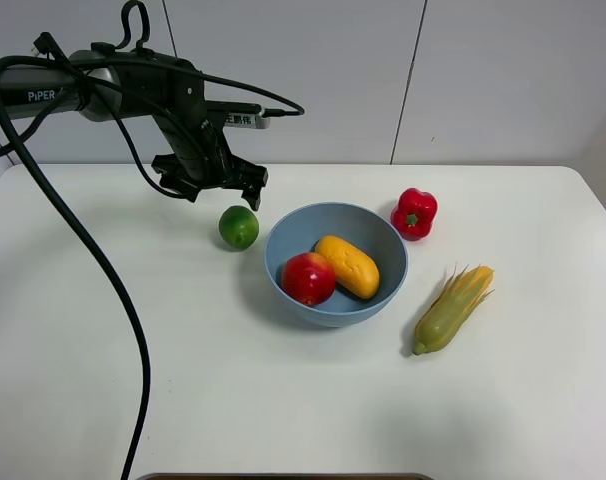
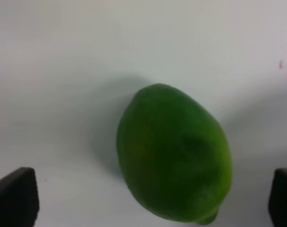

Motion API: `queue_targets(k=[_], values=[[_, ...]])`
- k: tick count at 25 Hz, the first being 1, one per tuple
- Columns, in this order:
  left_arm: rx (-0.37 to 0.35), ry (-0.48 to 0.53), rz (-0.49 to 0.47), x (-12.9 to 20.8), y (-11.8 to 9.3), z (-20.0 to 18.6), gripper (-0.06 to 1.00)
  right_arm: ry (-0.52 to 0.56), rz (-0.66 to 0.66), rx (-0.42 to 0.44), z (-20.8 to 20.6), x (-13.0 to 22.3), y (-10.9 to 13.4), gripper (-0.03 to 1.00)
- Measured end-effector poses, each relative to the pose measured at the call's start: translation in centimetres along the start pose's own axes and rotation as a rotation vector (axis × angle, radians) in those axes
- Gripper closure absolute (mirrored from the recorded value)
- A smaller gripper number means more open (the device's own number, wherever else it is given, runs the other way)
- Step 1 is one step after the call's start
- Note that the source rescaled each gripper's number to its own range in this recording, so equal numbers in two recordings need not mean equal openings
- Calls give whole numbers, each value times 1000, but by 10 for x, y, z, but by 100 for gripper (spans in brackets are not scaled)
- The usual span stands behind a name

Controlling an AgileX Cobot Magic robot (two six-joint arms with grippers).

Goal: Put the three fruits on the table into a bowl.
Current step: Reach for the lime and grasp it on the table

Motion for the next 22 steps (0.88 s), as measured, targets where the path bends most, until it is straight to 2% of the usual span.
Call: queue_targets(k=[6,14,22], values=[[34,13,-37,2,-6,8,-3,0,0,0,0,0,0,22],[32,65,-45,15,-6,31,-3,0,0,0,0,0,0,22],[35,40,-46,13,-7,45,-3,0,0,0,0,0,0,22]])
Point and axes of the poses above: a point on each arm's last joint axis where the gripper is mounted, z pointing out along that axis toward the gripper, y along the wrist's bending axis when the last joint is at zero, x = y × z, the point moved 9 cm from there along z, pointing out along that axis toward the gripper, and after that the axes turned 2 degrees about z, right-handed, at the moved point
